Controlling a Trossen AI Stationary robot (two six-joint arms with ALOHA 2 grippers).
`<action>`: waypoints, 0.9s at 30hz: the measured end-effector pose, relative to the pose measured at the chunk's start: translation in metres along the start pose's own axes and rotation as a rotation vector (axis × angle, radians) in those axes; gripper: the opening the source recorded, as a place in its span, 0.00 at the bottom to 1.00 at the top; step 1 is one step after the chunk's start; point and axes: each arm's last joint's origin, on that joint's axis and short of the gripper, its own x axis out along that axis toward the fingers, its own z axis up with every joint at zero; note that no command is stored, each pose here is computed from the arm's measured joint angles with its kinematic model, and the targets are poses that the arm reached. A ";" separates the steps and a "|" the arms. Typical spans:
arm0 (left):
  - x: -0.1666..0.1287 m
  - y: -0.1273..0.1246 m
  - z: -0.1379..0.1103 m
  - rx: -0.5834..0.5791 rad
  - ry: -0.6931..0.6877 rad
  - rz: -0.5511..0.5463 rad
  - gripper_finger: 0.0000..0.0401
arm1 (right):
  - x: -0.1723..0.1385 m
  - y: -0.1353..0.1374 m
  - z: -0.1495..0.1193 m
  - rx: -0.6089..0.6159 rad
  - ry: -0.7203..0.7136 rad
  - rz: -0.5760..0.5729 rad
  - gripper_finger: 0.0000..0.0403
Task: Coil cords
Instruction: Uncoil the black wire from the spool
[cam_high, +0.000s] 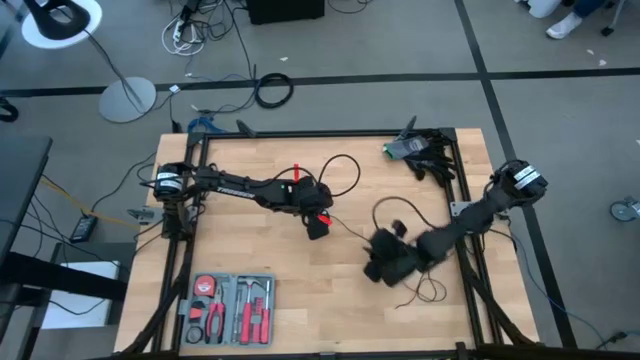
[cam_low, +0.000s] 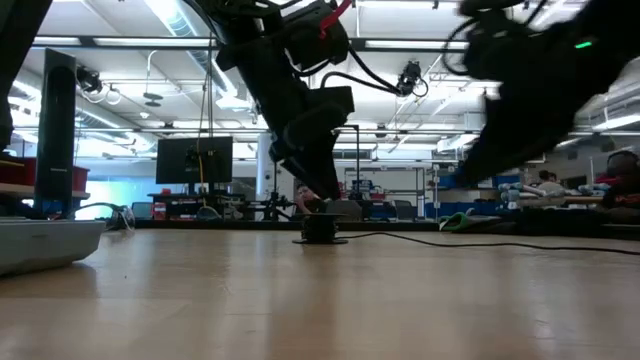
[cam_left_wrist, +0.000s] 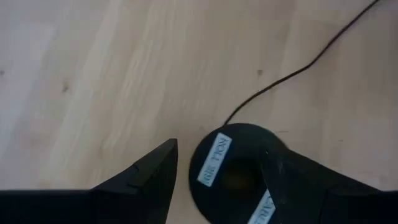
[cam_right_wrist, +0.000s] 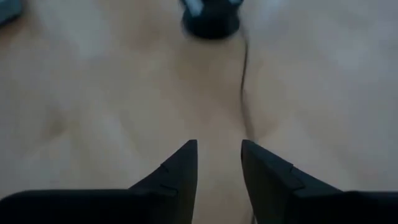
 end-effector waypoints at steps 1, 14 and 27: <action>0.000 0.000 0.000 0.000 0.002 -0.012 0.57 | 0.007 -0.003 0.007 -0.020 -0.016 -0.006 0.31; 0.002 0.001 -0.004 0.013 0.036 0.028 0.57 | 0.058 -0.043 0.059 -0.073 -0.085 0.053 0.31; 0.004 0.001 -0.007 0.018 0.062 0.038 0.57 | 0.101 -0.049 0.053 -0.223 0.001 0.157 0.30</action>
